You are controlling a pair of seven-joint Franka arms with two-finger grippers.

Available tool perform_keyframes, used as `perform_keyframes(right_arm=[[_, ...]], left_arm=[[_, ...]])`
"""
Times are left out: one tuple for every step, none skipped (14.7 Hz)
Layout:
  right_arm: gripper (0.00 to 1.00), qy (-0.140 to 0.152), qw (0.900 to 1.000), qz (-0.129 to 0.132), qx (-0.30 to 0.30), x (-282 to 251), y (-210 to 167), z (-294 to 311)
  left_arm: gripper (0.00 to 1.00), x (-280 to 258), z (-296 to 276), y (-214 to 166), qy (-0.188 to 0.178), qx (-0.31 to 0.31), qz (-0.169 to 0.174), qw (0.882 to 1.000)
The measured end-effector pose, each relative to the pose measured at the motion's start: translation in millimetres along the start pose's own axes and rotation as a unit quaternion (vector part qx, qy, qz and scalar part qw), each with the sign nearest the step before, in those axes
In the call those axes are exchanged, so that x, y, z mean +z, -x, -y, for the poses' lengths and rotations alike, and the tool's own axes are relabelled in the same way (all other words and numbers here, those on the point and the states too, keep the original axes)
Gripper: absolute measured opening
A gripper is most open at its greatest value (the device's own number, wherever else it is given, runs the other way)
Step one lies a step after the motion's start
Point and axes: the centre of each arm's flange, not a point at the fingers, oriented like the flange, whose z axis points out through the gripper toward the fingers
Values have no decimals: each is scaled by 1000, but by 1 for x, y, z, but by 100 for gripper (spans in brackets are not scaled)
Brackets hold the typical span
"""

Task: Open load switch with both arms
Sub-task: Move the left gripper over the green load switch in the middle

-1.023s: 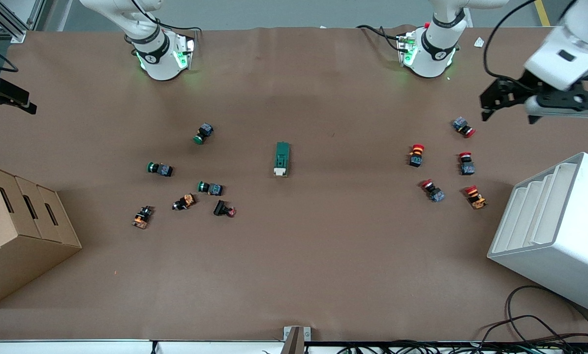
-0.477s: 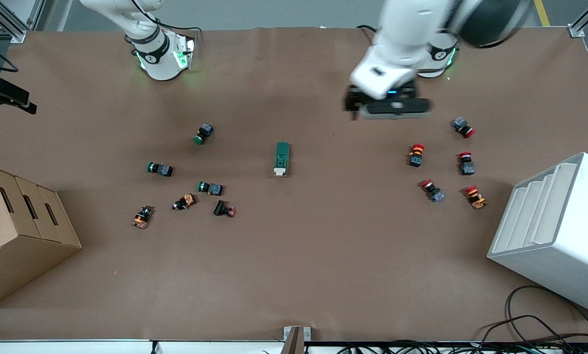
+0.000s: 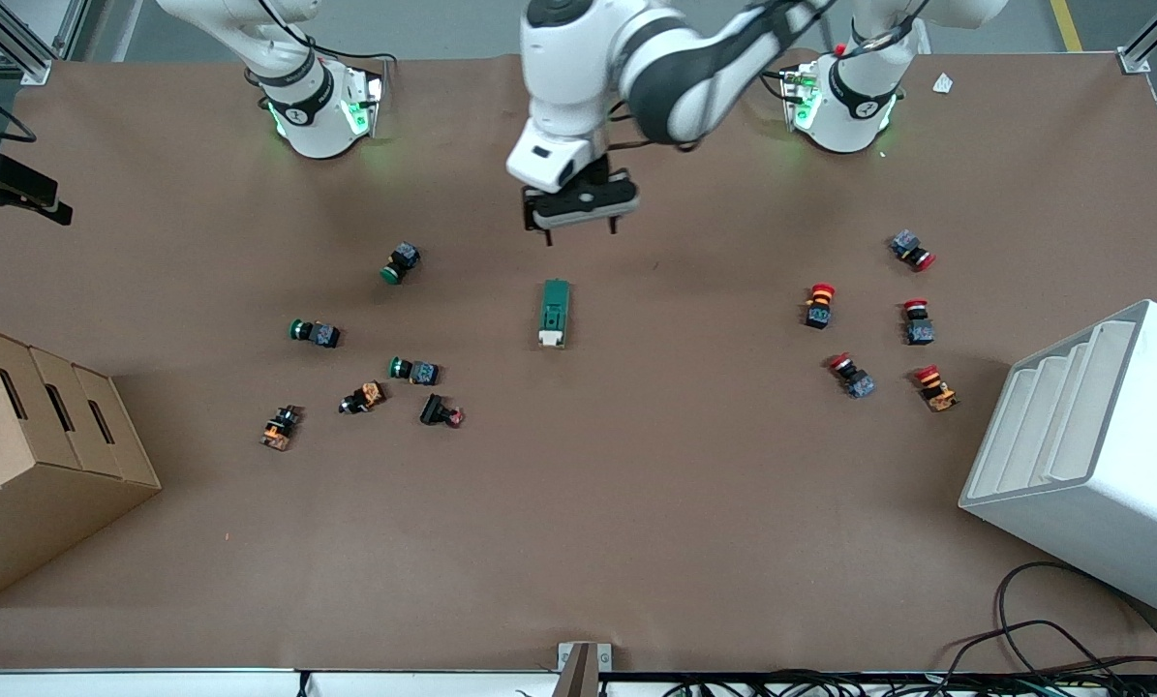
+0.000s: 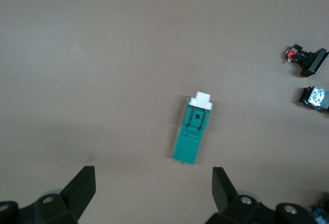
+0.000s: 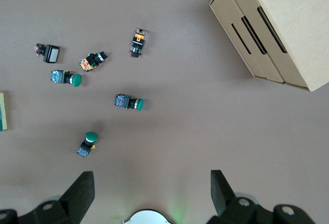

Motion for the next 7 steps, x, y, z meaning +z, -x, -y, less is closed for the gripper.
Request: perform_keyframes(right_arm=[[100, 0, 1000, 0, 0, 0, 0, 0], [100, 0, 1000, 0, 0, 0, 0, 0], [100, 0, 1000, 0, 1, 0, 0, -1], [100, 0, 1000, 0, 1, 0, 0, -1], [100, 0, 1000, -1, 1, -1, 0, -1], [100, 0, 1000, -3, 1, -3, 0, -1], [100, 1, 1000, -7, 2, -6, 0, -2]], left_arm=[[100, 16, -10, 22, -4, -2, -15, 1000], [100, 32, -19, 44, -7, -1, -32, 999], [100, 45, -26, 65, -7, 4, -53, 999], [100, 59, -33, 86, -5, 8, -81, 997], [100, 73, -37, 105, 0, 8, -112, 994], [100, 90, -39, 120, 7, 12, -144, 990], [100, 110, -38, 132, 12, 25, -174, 984]])
